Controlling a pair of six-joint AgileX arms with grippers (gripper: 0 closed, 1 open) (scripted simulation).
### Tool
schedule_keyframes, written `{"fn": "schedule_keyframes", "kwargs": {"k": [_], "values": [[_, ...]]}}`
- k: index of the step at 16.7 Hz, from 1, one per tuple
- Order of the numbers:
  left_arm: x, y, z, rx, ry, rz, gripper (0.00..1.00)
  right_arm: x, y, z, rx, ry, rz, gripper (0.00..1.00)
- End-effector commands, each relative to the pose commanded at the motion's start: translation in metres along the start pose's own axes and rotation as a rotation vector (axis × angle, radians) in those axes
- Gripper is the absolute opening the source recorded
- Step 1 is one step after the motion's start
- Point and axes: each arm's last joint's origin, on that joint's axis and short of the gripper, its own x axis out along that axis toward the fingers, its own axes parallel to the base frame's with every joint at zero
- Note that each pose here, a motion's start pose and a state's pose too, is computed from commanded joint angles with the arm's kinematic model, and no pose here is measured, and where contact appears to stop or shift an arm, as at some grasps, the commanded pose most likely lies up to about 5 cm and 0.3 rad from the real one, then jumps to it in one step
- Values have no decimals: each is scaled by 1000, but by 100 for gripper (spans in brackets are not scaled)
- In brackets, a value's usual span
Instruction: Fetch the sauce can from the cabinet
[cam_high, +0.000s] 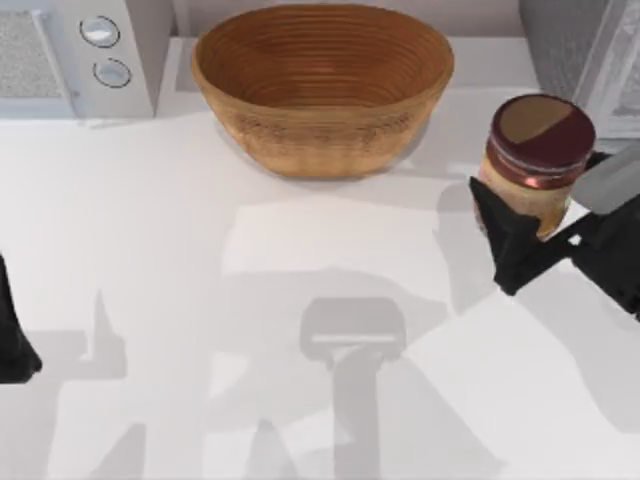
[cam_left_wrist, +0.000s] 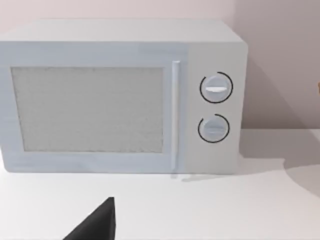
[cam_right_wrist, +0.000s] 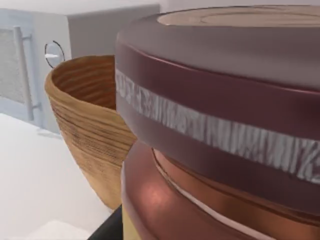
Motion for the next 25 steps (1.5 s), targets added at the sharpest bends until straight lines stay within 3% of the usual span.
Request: {"fn": "schedule_keyframes", "kwargs": {"k": [8, 16, 25], "values": [[0, 0, 0, 0, 0, 0, 100, 28, 17, -53, 5, -1, 141, 0], [0, 0, 0, 0, 0, 0, 100, 31, 17, -57, 7, 2, 144, 0], [0, 0, 0, 0, 0, 0, 100, 86, 27, -81, 5, -1, 148, 0]]}}
